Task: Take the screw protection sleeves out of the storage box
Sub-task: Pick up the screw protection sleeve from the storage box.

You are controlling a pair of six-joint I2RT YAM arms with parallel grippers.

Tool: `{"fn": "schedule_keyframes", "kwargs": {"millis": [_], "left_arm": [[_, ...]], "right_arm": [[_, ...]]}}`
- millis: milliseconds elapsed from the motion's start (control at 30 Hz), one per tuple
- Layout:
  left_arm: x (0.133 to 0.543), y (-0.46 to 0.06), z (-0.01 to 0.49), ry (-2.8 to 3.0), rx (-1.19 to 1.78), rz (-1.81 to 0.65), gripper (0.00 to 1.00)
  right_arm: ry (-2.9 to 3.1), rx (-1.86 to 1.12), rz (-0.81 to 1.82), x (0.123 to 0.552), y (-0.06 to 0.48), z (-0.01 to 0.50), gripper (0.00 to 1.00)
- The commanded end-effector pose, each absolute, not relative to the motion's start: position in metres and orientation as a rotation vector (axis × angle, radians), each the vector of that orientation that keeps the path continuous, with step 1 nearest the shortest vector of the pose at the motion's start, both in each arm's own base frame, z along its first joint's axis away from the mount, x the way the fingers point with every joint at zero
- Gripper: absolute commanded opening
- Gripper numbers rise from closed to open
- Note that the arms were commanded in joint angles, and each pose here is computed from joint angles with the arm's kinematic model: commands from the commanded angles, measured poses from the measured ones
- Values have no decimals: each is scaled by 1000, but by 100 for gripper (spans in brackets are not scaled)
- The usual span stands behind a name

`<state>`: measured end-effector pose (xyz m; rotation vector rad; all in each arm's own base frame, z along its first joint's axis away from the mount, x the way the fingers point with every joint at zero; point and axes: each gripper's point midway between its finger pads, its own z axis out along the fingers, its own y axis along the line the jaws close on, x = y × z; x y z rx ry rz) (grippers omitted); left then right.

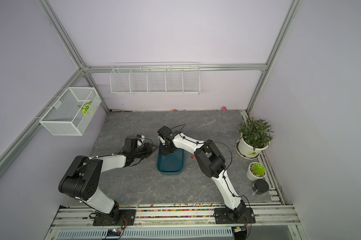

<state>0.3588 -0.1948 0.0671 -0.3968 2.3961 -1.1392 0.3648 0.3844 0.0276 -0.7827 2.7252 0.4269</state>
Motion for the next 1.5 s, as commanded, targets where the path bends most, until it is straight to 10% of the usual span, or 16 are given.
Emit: {"fn": "schedule_keyframes", "kwargs": {"millis": [0, 1467], "left_arm": [[365, -199, 75, 2378, -355, -1145, 42], [362, -210, 95, 2312, -247, -1165, 42]], "right_arm": [[2751, -782, 417, 366, 380, 20, 14], [2560, -668, 484, 361, 339, 118, 14]]}}
